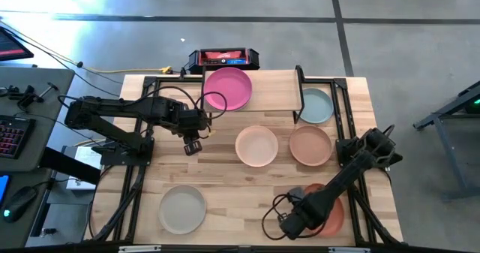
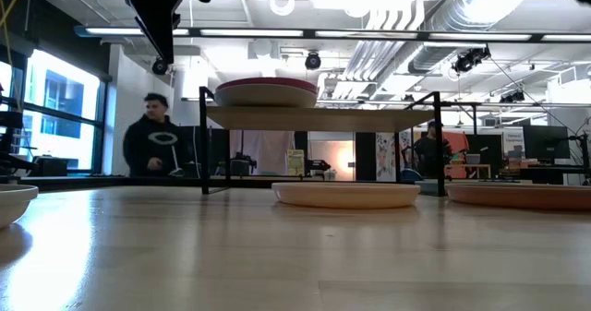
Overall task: Place and stack plates onto a shelf
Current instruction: Stack the orange plate on top of the pink plate on the shelf
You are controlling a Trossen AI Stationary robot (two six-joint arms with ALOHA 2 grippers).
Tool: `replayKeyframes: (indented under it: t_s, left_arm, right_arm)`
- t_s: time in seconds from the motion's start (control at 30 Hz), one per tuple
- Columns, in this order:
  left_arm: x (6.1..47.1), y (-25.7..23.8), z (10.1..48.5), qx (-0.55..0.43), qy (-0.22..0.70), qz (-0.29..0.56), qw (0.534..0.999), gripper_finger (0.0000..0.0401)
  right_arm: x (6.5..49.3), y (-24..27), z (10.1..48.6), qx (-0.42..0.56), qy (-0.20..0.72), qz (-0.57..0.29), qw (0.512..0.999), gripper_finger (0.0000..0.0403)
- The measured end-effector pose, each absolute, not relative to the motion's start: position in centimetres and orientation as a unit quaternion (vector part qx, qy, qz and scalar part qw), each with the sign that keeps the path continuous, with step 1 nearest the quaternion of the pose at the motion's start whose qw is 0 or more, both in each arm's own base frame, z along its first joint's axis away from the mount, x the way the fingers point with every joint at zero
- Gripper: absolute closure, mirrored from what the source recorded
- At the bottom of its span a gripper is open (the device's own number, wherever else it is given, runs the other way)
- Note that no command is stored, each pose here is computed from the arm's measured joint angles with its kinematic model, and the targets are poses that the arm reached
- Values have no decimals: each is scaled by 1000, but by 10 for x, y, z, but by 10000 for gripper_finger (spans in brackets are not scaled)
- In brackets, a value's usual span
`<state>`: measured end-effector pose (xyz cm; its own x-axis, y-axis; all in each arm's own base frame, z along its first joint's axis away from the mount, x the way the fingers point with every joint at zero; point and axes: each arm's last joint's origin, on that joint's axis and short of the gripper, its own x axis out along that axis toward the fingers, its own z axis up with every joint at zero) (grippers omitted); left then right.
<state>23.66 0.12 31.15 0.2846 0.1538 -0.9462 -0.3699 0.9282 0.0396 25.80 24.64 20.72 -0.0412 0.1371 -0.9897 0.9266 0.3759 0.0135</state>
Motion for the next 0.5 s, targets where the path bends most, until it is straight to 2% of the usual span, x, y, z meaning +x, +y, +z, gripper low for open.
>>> replayKeyframes:
  t_s: [0.5]
  left_arm:
    - [237, 1, 312, -94, 575, 165, 796, 314]
  right_arm:
    - [253, 241, 263, 379, 629, -401, 548, 403]
